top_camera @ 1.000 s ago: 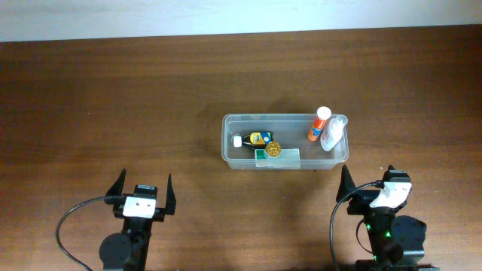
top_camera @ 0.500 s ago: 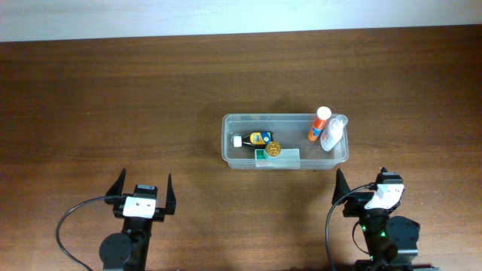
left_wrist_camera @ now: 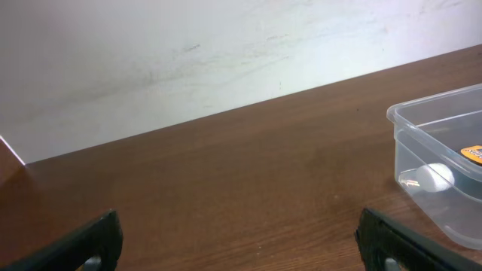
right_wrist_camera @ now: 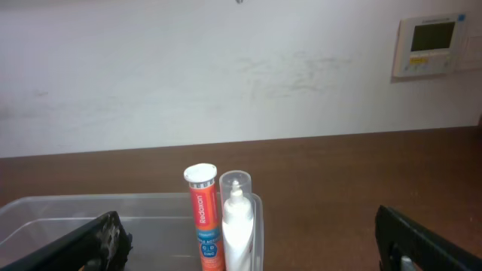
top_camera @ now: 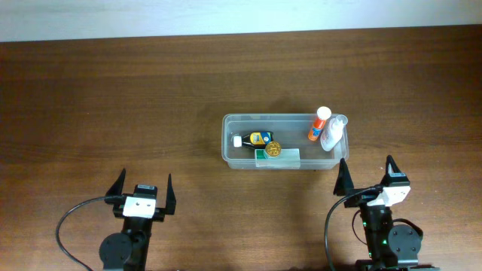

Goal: Pack container

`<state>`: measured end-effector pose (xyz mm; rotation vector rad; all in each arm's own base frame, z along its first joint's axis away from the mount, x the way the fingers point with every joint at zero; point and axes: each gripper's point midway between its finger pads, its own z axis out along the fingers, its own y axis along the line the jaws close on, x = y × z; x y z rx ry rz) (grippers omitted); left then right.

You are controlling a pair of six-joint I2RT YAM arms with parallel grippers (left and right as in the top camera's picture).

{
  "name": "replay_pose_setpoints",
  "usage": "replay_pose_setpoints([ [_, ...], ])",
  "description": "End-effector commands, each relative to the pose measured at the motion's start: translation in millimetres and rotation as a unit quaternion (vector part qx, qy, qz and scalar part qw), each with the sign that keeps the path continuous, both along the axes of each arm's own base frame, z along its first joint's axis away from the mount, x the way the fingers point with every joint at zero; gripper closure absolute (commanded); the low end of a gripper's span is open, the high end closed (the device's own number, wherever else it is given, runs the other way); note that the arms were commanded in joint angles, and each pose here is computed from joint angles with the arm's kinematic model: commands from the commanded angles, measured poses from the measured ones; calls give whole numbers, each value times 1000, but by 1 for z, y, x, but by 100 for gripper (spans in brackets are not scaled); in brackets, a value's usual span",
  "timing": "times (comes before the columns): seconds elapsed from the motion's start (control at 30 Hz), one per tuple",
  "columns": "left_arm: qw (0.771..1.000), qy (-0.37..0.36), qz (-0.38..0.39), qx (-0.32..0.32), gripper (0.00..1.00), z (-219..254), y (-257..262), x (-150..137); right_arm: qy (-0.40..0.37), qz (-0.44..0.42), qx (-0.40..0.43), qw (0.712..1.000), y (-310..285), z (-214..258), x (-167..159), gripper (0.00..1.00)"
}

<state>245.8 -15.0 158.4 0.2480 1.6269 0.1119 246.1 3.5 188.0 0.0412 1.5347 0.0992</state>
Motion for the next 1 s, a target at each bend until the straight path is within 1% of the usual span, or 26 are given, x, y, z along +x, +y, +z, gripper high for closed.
replay_pose_setpoints([
  [0.0,1000,0,-12,2,1,0,-4,-1,-1,7,-5,1000,3,-4,0,1],
  [0.1,1000,0,-12,2,1,0,-4,-1,14,7,-5,1000,3,-11,0,2],
  [0.17,1000,0,-12,2,1,0,-4,-1,50,8,-3,999,3,-29,0,2],
  [0.2,1000,1,-12,2,1,0,-4,-1,53,8,-2,999,3,-30,0,2],
  [0.97,1000,0,-12,2,1,0,-4,-1,53,7,-2,999,3,-30,0,2],
])
